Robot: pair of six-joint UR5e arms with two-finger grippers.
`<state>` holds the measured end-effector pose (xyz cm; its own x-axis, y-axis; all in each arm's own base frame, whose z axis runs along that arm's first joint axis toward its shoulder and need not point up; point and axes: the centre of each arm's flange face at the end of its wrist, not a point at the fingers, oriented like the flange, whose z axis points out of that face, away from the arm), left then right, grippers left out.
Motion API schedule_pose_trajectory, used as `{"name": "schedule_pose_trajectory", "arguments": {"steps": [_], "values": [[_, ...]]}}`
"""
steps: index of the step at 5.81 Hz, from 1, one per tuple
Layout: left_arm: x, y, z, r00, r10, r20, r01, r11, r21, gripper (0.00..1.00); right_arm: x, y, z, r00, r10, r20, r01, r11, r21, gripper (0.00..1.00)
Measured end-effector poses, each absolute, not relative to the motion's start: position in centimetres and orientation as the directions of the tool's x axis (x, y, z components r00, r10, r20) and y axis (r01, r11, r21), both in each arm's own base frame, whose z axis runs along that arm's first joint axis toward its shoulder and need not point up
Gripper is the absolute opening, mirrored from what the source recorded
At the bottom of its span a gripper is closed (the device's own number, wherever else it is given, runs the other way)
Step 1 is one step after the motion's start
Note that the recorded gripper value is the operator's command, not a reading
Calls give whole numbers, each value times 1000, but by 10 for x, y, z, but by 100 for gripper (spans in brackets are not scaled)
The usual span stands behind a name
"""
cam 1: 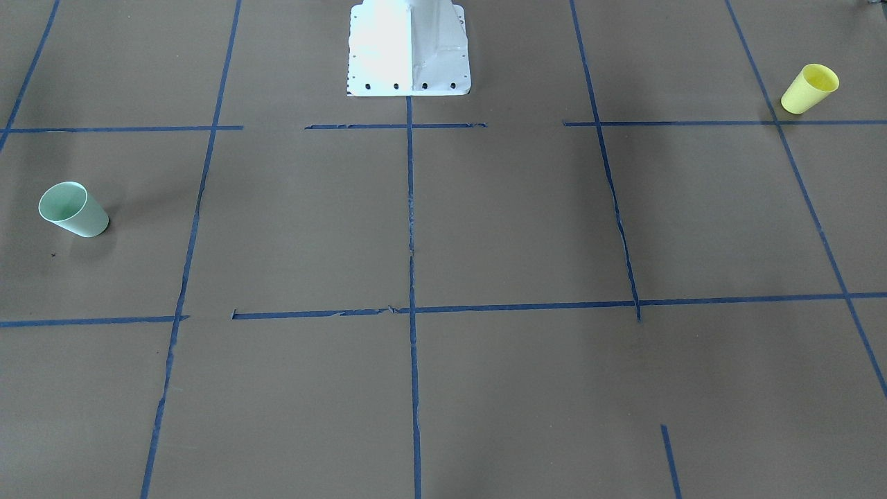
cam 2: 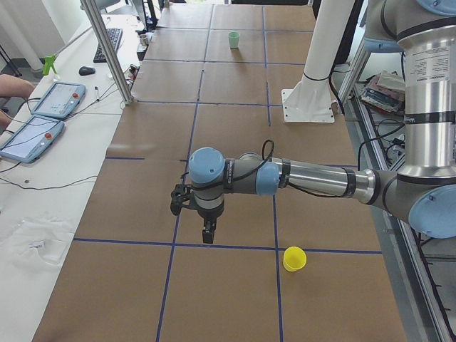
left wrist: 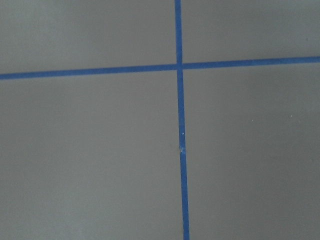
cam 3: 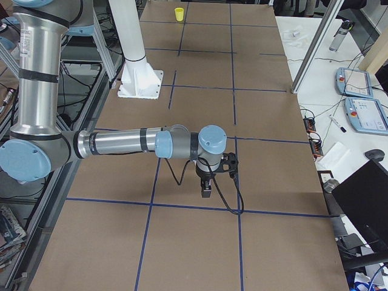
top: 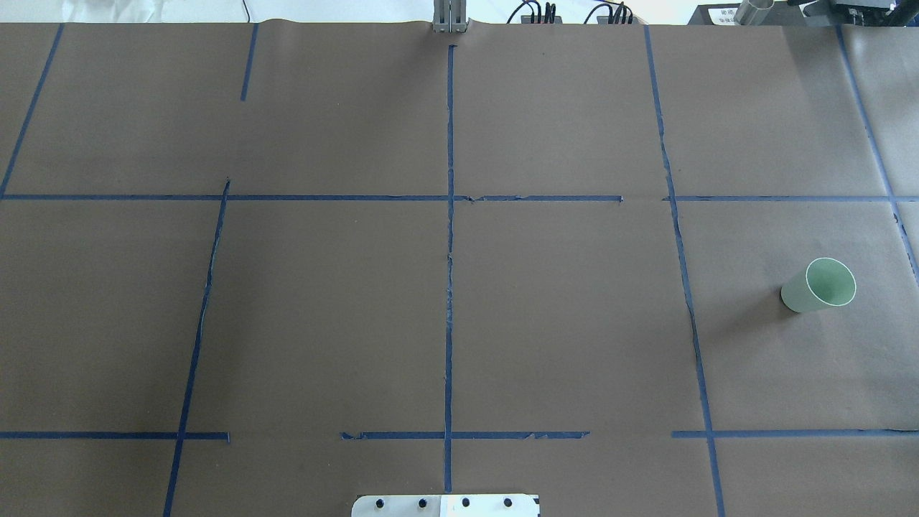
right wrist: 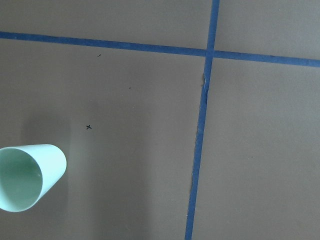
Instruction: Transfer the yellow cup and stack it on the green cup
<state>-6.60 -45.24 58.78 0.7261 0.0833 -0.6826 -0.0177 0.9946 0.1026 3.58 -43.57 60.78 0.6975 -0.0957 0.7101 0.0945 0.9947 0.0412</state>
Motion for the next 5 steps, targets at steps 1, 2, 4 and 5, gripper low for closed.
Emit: {"name": "schedule_pose_trajectory", "arguments": {"steps": [1, 2, 4, 5], "values": [[-66, -464, 571, 723, 120, -681, -19, 988, 154, 100, 36, -436, 608, 698, -96, 710, 95, 995, 41, 100], [-65, -470, 557, 723, 145, -676, -8, 979, 202, 100, 36, -436, 607, 698, -95, 710, 94, 995, 41, 100], [-28, -483, 534, 736, 84, -672, 98, 969, 229, 100, 36, -436, 606, 698, -97, 710, 94, 995, 43, 100], [9, -483, 526, 765, 8, -644, 182, 957, 228, 100, 36, -436, 606, 697, -97, 710, 94, 995, 44, 100]]}}
